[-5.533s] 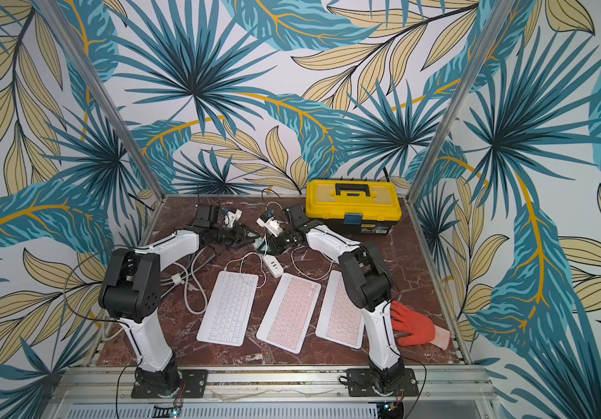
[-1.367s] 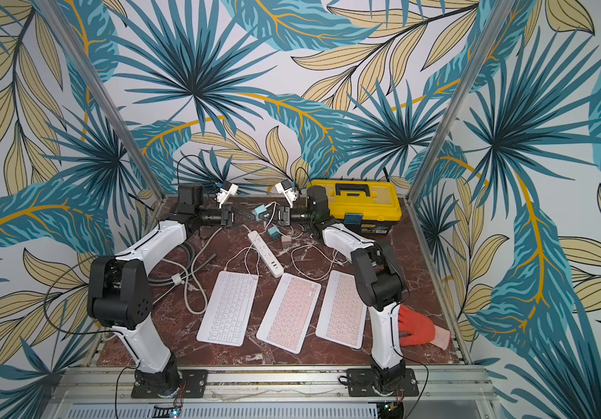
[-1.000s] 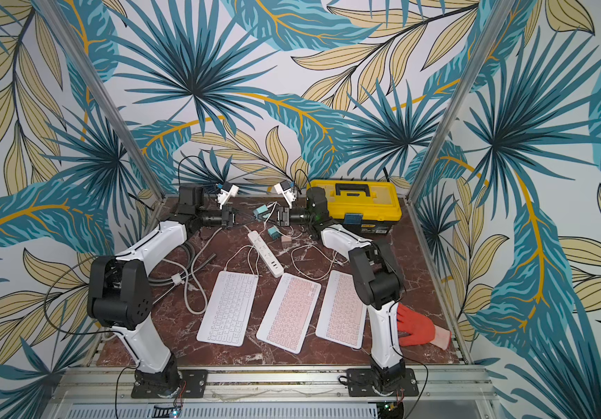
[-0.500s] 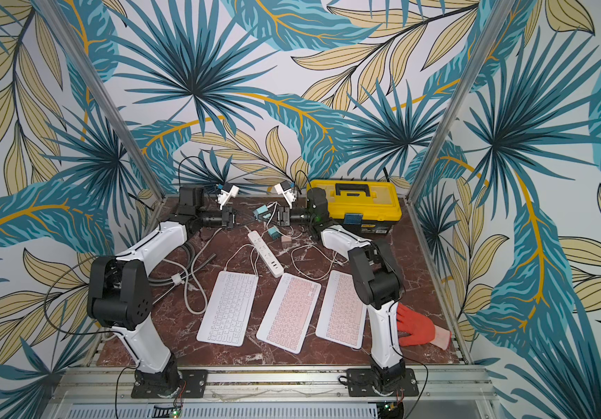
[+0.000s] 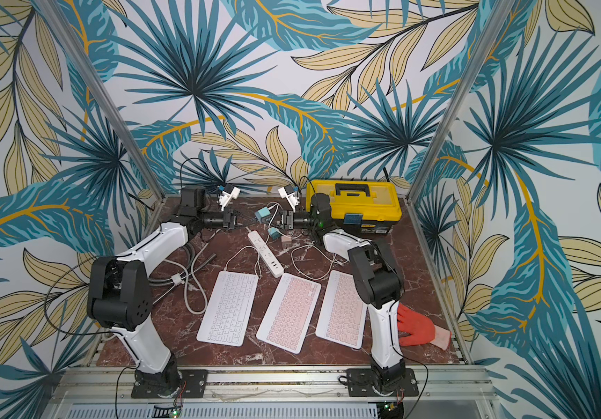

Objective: Unplug the wireless keyboard
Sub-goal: Remove the power cord from the plug.

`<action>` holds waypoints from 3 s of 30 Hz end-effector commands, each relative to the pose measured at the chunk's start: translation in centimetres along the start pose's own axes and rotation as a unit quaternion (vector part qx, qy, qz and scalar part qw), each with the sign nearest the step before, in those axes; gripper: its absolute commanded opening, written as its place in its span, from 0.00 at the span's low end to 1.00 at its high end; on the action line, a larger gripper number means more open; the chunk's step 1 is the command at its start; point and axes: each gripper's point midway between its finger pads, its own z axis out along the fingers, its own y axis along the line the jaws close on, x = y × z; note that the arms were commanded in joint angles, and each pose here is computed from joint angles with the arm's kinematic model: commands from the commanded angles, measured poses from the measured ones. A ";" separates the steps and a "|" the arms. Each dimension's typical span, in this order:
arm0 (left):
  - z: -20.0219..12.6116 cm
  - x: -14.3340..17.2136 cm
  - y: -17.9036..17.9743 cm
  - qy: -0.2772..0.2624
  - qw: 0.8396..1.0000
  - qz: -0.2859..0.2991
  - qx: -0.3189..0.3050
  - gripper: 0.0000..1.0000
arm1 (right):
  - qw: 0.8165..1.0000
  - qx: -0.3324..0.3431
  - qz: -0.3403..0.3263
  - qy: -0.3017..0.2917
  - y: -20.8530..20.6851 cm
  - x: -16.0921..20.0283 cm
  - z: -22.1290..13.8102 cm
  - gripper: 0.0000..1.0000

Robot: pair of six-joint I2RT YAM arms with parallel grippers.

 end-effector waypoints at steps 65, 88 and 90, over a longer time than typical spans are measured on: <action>0.3 -2.2 -2.9 -0.009 0.998 0.054 0.011 0.00 | 0.999 0.002 0.042 0.000 -1.9 0.3 0.0 0.45; -0.9 -2.2 5.6 -0.102 0.914 0.181 -0.347 0.00 | 0.912 0.373 0.153 -0.076 -6.9 1.4 -7.5 0.32; -0.5 -2.1 5.4 -0.101 0.907 0.193 -0.361 0.00 | 0.915 0.361 0.155 -0.090 -6.3 1.1 -6.4 0.33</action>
